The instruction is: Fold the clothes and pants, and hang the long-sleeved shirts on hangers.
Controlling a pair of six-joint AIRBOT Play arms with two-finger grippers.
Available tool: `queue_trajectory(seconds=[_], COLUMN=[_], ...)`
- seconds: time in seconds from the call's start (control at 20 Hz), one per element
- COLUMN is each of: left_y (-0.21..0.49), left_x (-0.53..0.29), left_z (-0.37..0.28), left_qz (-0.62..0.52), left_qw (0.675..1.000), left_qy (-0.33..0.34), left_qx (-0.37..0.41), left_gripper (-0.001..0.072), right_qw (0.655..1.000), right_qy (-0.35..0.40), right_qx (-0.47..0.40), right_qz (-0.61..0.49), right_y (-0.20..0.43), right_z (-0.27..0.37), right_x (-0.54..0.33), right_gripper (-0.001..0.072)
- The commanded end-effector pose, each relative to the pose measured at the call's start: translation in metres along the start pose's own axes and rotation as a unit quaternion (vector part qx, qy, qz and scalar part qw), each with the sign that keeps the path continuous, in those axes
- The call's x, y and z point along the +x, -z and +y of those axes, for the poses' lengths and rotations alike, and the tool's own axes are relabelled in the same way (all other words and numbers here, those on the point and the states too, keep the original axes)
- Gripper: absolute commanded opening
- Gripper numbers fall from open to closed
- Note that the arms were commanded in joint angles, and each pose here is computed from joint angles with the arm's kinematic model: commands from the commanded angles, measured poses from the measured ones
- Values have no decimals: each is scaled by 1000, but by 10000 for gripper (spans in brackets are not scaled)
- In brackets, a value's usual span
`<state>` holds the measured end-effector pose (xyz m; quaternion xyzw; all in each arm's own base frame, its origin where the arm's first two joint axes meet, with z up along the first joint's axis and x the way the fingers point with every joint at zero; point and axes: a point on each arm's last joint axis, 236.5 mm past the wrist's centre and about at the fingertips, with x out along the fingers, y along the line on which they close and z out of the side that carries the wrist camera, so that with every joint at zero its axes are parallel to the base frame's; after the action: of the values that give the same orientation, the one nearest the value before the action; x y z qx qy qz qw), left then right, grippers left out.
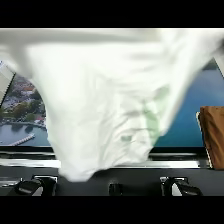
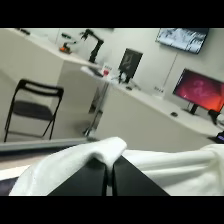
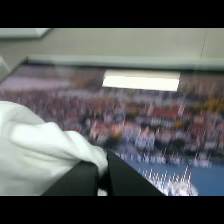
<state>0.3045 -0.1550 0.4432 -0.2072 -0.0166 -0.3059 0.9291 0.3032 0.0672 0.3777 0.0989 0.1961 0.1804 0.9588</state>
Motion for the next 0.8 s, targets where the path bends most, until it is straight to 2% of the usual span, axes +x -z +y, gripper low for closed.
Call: queue_trajectory(seconds=[0.0, 0.1, 0.25, 0.4, 0.5, 0.55, 0.6, 0.65, 0.75], left_y=[116, 207, 327, 396, 418, 419, 414, 406, 386], left_x=[47, 69, 77, 70, 61, 58, 53, 44, -1], left_z=[90, 151, 208, 213, 210, 212, 216, 221, 239], left_qz=[117, 193, 295, 362, 398, 402, 405, 418, 480], left_qw=[989, 963, 901, 847, 825, 821, 817, 811, 785], left_qy=[-78, -138, -207, -220, -218, -220, -221, -216, -217], left_qx=[-50, -130, -244, -322, -338, -340, -346, -346, -326], left_gripper=[22, 23, 24, 24, 24, 95, 393, 698, 710], right_qw=[964, 940, 899, 862, 852, 855, 856, 859, 853], right_qy=[-30, -57, -74, -76, -86, -83, -84, -94, -87], right_qx=[114, 178, 246, 295, 312, 315, 315, 298, 268], right_qz=[239, 286, 354, 406, 412, 405, 402, 406, 440], right_y=[118, 174, 269, 325, 335, 331, 320, 308, 292], right_z=[-35, -46, -33, -10, 2, -3, -13, -26, -71], right_x=[67, 136, 221, 259, 269, 271, 268, 257, 214], right_gripper=[42, 43, 42, 43, 44, 134, 415, 651, 672])
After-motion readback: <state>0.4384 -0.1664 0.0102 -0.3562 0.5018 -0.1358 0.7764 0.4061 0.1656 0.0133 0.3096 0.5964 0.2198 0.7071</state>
